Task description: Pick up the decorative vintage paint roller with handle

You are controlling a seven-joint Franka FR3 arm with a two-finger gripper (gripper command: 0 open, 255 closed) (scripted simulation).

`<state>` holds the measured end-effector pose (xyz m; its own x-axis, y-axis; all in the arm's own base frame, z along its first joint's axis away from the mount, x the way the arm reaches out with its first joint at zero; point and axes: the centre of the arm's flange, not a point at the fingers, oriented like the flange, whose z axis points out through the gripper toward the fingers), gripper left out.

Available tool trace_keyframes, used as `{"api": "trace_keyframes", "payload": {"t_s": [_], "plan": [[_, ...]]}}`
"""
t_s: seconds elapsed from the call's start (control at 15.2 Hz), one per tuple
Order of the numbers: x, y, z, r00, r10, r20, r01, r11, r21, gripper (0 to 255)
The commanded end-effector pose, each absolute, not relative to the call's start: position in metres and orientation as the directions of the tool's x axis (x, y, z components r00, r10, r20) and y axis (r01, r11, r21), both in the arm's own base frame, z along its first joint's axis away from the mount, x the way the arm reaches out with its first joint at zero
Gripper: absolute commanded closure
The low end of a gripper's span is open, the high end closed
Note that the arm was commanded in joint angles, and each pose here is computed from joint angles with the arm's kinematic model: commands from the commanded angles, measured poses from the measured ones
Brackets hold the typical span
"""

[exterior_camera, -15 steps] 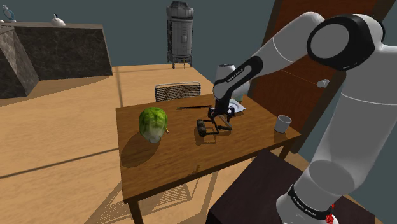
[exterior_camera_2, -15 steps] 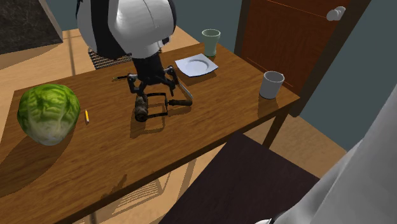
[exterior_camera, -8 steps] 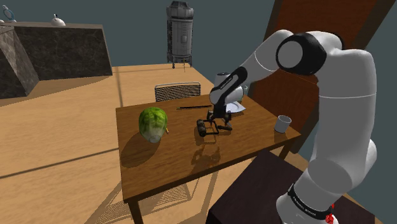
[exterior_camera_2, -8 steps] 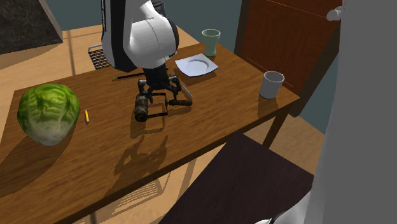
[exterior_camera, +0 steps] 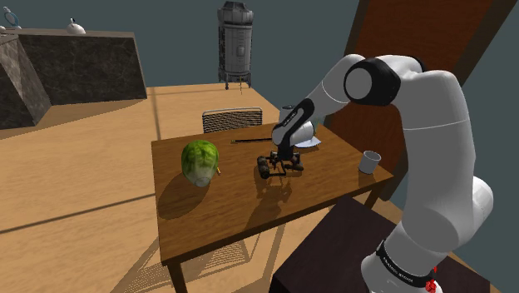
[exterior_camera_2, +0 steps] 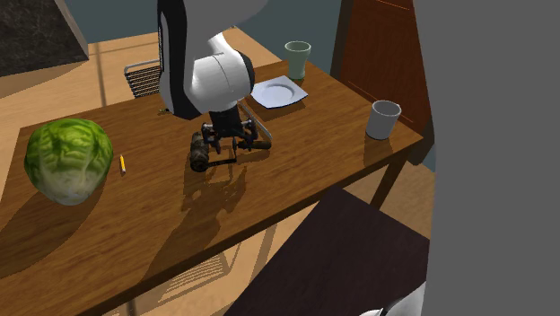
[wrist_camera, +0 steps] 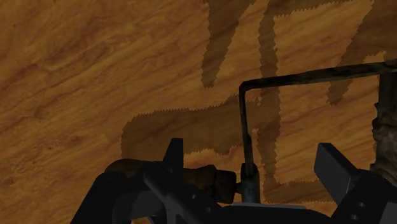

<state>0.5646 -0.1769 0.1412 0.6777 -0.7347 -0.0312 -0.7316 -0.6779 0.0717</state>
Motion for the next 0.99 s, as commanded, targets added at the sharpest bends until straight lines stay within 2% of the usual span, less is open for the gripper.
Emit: {"api": "trace_keyframes", "payload": {"t_s": [0.0, 0.13, 0.2, 0.92], "plan": [[0.564, -0.178, 0.128, 0.678, -0.735, -0.031, -0.732, -0.678, 0.071, 0], [0.564, -0.178, 0.128, 0.678, -0.735, -0.031, -0.732, -0.678, 0.071, 0], [0.565, -0.178, 0.128, 0.678, -0.735, -0.031, -0.732, -0.678, 0.071, 255], [0.564, -0.178, 0.138, 0.678, -0.735, -0.031, -0.732, -0.678, 0.071, 255]]}}
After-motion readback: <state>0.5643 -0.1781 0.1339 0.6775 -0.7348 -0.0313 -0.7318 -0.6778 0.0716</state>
